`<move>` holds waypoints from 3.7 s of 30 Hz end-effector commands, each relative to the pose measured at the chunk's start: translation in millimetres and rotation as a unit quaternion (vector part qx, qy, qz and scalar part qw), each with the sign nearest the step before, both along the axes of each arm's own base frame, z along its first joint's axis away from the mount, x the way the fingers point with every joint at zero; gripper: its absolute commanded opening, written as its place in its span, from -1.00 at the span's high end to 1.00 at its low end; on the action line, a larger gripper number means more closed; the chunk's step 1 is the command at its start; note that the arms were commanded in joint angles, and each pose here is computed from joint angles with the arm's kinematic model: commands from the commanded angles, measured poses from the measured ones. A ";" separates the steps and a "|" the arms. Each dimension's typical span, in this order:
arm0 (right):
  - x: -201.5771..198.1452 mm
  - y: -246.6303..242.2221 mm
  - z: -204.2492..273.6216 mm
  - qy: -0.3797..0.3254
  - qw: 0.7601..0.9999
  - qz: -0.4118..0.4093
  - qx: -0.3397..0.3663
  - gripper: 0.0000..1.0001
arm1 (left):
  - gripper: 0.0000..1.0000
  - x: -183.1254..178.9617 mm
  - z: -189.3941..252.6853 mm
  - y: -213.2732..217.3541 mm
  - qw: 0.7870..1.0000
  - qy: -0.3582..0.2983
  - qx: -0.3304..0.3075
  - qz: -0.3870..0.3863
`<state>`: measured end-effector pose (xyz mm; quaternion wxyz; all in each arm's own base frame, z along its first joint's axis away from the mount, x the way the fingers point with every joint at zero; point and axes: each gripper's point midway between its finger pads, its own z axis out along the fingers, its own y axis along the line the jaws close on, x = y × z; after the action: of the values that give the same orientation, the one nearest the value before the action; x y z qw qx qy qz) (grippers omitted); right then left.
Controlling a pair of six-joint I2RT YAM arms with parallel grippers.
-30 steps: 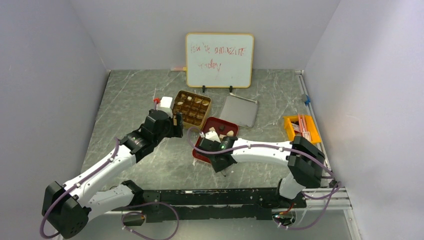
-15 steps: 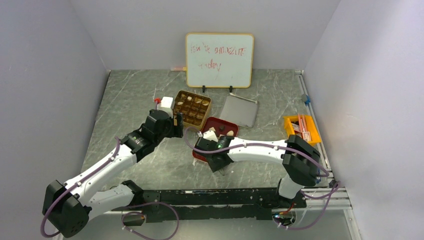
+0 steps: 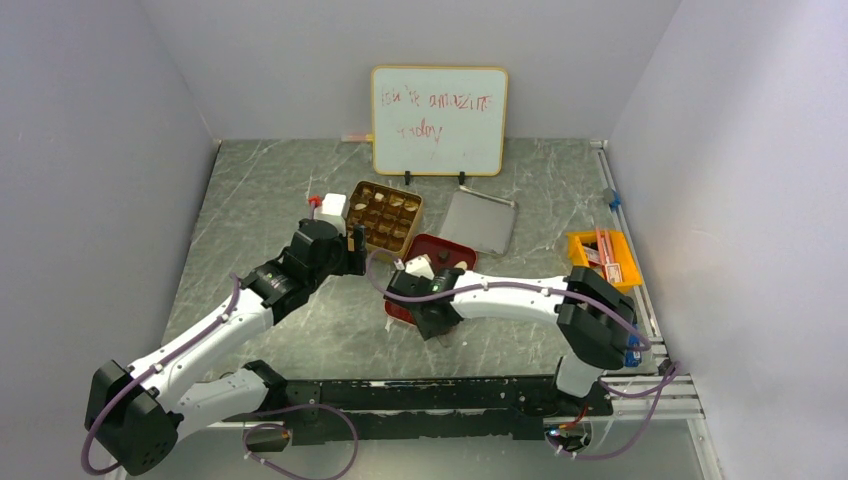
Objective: Pack the chocolate
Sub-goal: Pick up the fake chocolate from the plate, then place the fake chocolate in the packing box.
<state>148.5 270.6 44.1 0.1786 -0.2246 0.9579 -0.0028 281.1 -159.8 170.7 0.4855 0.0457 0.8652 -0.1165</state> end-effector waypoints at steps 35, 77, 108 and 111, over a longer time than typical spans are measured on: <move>46.2 15.7 66.5 -0.057 0.997 -0.016 0.053 0.74 | -0.66 15.5 31.0 3.7 0.998 -0.049 -0.003 0.027; 182.9 44.3 87.1 -0.087 0.993 -0.035 0.078 0.67 | -0.68 13.6 46.3 13.4 0.997 -0.067 -0.004 0.042; 194.5 34.2 67.8 -0.073 0.993 -0.045 0.077 0.37 | -0.68 14.5 45.4 11.7 0.997 -0.062 -0.003 0.041; 195.8 34.2 70.6 -0.078 0.993 -0.044 0.081 0.37 | -0.68 14.4 44.8 11.4 0.997 -0.060 -0.004 0.041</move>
<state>334.4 299.4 102.6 0.2443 -0.1672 0.9546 0.0325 290.6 -145.9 195.1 0.5219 0.0232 0.8482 -0.0877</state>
